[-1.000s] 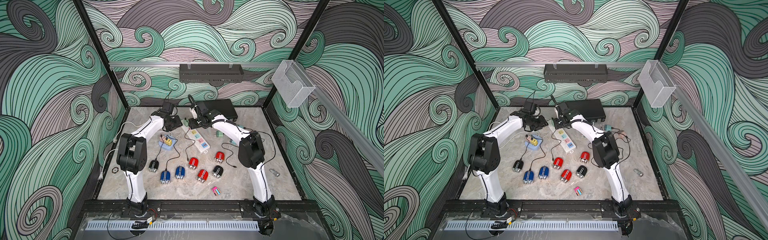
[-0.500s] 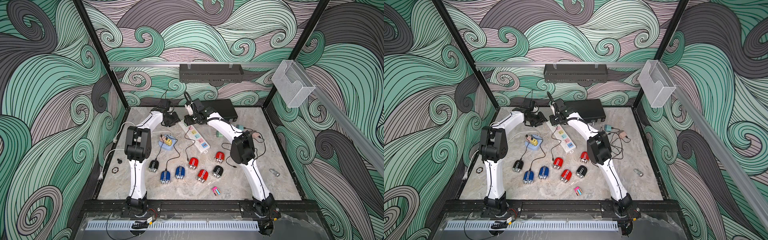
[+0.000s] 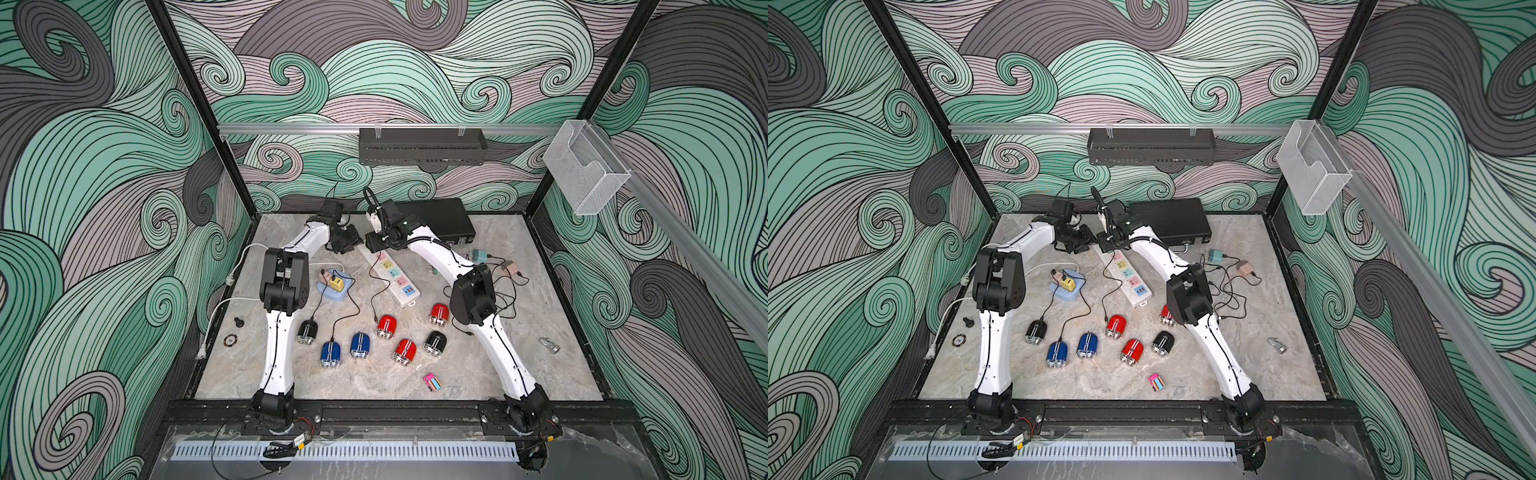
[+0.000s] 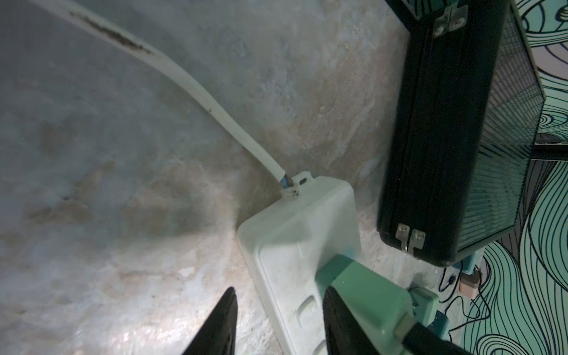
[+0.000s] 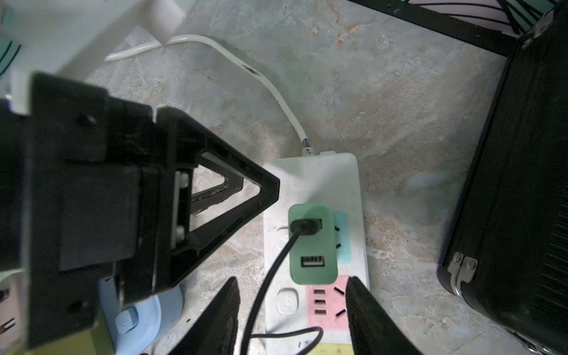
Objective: Unplug the electric shaver
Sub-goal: Remove the plug from the socket.
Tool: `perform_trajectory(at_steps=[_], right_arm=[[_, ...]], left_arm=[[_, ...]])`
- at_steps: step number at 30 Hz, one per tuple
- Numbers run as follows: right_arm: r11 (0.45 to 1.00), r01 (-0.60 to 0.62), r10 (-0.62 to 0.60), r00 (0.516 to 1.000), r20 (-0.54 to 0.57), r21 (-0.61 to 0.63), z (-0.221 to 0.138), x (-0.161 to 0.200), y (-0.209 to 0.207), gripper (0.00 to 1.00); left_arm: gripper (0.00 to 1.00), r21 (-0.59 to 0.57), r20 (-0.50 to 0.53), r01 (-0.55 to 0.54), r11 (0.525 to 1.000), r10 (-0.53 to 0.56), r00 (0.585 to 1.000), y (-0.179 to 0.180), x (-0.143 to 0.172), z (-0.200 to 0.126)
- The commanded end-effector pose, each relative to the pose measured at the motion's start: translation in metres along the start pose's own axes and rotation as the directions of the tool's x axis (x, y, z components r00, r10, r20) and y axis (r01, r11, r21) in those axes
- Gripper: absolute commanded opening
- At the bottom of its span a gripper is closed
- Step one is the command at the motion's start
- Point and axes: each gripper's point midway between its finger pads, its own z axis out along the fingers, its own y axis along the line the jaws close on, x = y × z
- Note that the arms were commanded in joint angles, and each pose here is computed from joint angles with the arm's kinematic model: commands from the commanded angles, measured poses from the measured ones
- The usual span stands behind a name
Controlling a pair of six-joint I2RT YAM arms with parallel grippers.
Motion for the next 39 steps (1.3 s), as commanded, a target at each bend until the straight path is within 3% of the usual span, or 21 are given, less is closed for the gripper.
perform_trajectory(at_steps=[1,24,39], right_arm=[[1.000,0.026,-0.026,1.000,-0.012,0.014,0.003,0.001,-0.008,0.56],[0.998,0.031,-0.031,0.999,0.013,-0.047,0.032,0.002,-0.008,0.52],[0.995,0.092,-0.092,0.996,0.001,-0.026,0.042,0.008,-0.013,0.34]], left_arm=[[0.45,-0.001,-0.015,0.003,1.000,-0.003,1.000,0.004,-0.004,0.006],[0.41,-0.072,-0.083,0.016,0.997,-0.022,0.996,0.031,0.015,0.027],[0.40,-0.077,-0.092,0.024,0.997,-0.031,0.995,0.033,0.019,0.026]])
